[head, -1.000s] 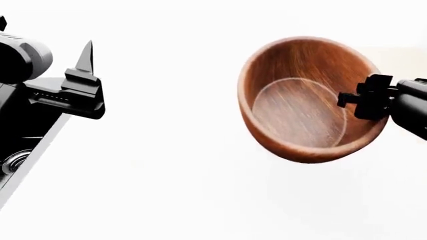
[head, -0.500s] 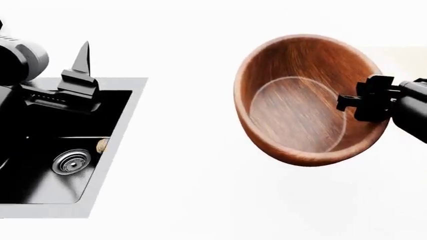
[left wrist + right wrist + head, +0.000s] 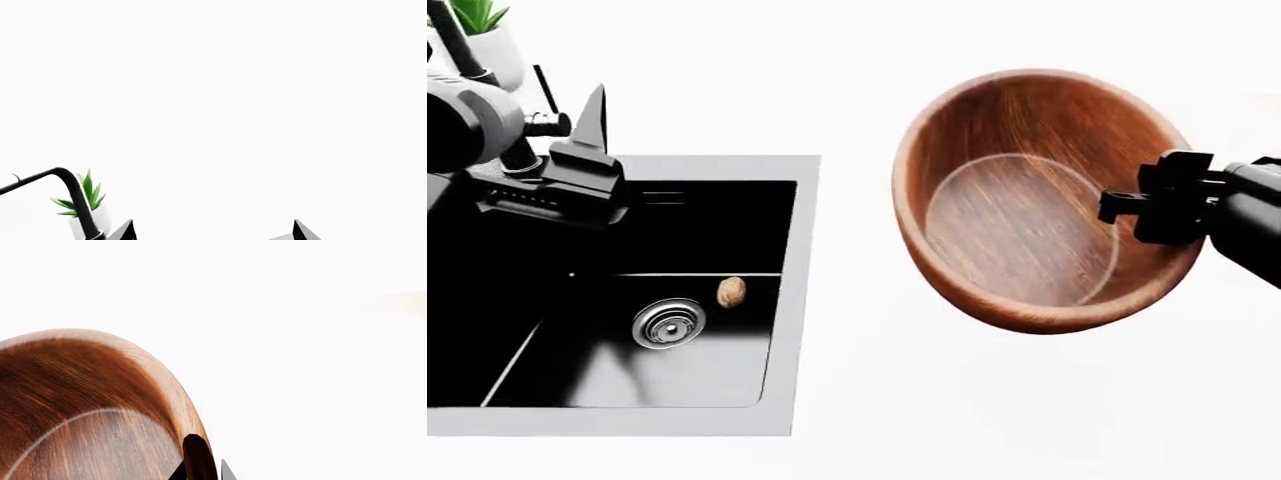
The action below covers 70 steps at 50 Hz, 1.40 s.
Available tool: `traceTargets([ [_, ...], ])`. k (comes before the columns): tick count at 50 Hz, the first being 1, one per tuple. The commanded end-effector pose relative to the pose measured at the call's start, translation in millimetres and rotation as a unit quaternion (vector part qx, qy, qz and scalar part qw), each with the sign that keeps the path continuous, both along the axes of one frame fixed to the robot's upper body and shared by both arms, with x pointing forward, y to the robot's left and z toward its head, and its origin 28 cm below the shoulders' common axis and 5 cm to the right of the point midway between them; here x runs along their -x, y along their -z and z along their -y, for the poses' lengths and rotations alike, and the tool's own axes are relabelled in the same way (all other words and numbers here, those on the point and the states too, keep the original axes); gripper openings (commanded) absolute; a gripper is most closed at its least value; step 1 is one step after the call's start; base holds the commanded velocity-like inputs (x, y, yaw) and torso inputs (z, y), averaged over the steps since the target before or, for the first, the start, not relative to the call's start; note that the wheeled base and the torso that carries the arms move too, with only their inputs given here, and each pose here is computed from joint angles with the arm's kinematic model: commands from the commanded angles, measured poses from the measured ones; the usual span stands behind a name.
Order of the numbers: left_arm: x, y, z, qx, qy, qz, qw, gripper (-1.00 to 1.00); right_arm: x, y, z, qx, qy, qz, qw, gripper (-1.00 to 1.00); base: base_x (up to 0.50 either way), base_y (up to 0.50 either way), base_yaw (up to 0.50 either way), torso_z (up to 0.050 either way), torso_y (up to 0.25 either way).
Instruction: Pick the bowl and pitcher and place them in the sink. Then turn on the water.
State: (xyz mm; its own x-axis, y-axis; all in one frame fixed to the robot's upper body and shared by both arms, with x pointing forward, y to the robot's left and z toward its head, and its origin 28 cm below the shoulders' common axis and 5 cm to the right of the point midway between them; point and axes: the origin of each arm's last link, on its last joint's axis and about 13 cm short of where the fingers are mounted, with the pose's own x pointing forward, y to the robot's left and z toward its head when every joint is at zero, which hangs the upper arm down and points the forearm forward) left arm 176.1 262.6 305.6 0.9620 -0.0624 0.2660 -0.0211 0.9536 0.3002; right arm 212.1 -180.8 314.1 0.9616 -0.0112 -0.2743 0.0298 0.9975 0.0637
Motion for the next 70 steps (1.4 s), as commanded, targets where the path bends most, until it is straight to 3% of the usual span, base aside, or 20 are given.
traceTargets([
  [1,-0.6,0.7,-0.6,0.000,-0.001,-0.001,1.000,1.00,-0.6,-1.5,0.2,0.002,0.007,0.006,1.000,-1.00,0.00,0.50,0.00,0.000,0.000],
  [70,0.3,3.0,-3.0,0.001,-0.005,-0.001,1.000,1.00,-0.6,-4.6,-3.5,0.009,0.001,0.009,1.000,-1.00,0.00,0.50,0.00,0.000,0.000],
])
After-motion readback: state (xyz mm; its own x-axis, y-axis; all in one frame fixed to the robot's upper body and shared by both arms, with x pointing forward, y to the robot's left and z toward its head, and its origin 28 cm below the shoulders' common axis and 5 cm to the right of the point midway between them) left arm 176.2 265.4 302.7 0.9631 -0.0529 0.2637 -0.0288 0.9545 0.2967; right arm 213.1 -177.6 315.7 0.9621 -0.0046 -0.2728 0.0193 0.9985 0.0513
